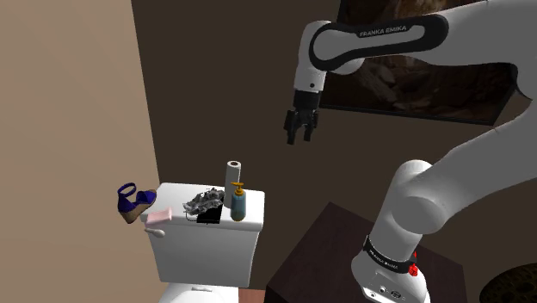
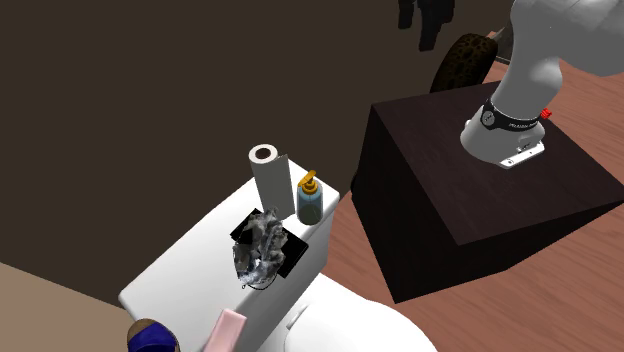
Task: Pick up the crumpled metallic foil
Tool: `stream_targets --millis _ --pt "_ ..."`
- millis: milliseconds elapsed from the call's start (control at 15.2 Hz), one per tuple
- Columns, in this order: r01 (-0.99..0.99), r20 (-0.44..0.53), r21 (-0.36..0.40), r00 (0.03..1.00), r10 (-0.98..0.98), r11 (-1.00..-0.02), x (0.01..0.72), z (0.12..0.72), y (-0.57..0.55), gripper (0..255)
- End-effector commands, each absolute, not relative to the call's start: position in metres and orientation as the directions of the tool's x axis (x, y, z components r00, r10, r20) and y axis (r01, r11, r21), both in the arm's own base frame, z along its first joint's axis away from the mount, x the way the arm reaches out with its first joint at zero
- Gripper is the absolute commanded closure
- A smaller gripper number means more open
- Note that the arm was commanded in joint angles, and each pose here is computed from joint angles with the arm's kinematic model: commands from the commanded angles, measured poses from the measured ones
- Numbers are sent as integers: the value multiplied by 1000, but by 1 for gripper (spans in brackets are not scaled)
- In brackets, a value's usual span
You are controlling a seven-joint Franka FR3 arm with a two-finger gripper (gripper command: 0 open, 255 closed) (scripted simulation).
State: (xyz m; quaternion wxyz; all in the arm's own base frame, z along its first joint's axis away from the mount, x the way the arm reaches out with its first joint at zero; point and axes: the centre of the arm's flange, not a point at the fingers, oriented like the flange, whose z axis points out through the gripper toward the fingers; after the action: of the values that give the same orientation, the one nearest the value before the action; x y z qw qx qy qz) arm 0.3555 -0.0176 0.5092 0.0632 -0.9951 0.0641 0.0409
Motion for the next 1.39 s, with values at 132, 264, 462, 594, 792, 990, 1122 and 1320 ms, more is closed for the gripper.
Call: stream_targets --millis 132,264,462,594,792,990,1122,1320 --pt "-88 -97 -137 992 -75 -987 398 475 -17 0" --pt "-65 -101 -145 994 -51 -987 419 457 -15 0" --pt "-32 -107 -158 994 -15 -987 449 430 -12 0" --pt "-10 -111 -167 994 9 -986 469 412 -9 0" --pt "23 -116 -180 992 44 -983 499 384 -4 0" --pt "56 -121 -193 989 80 -980 529 357 3 0" --pt "77 -124 -202 987 104 -976 548 338 8 0" --pt "110 -128 -215 982 140 -970 577 311 17 0"
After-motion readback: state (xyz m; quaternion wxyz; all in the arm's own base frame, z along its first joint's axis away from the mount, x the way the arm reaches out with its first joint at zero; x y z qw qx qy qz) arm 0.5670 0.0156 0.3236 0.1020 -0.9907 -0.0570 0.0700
